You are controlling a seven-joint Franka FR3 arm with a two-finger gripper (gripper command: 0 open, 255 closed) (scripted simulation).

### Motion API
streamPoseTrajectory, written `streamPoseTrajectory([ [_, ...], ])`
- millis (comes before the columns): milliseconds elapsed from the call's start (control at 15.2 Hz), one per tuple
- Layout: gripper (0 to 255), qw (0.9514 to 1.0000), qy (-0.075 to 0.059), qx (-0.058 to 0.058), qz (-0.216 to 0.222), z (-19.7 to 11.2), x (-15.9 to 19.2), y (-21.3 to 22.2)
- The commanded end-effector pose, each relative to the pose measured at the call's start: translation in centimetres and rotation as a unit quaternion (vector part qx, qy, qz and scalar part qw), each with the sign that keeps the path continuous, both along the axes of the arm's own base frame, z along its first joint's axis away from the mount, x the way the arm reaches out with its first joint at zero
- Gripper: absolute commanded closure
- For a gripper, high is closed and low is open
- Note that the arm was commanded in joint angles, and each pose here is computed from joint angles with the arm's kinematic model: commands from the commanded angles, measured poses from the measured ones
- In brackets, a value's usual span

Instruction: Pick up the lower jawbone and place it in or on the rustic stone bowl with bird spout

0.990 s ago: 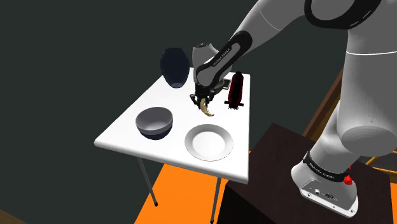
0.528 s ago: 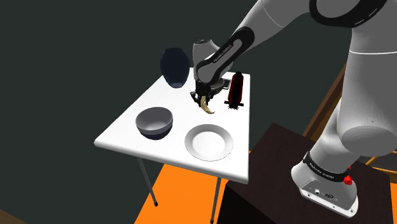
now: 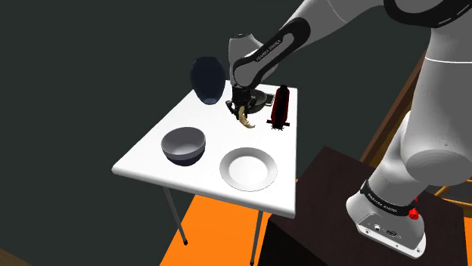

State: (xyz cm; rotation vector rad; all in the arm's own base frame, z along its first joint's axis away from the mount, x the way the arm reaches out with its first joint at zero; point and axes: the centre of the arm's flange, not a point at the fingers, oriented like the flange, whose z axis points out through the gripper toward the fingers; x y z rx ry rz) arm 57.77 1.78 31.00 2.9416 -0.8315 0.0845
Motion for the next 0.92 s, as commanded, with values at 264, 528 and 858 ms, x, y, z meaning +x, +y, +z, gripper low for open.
streamPoseTrajectory([
  [264, 255, 1.0, 0.0, 0.0, 0.0, 3.2, 0.0, -0.1],
  [528, 0, 0.9994, -0.006, 0.006, -0.034, 0.2, 0.5, -0.3],
  [858, 0, 0.998, -0.01, 0.01, -0.061, -3.4, 1.0, -0.7],
])
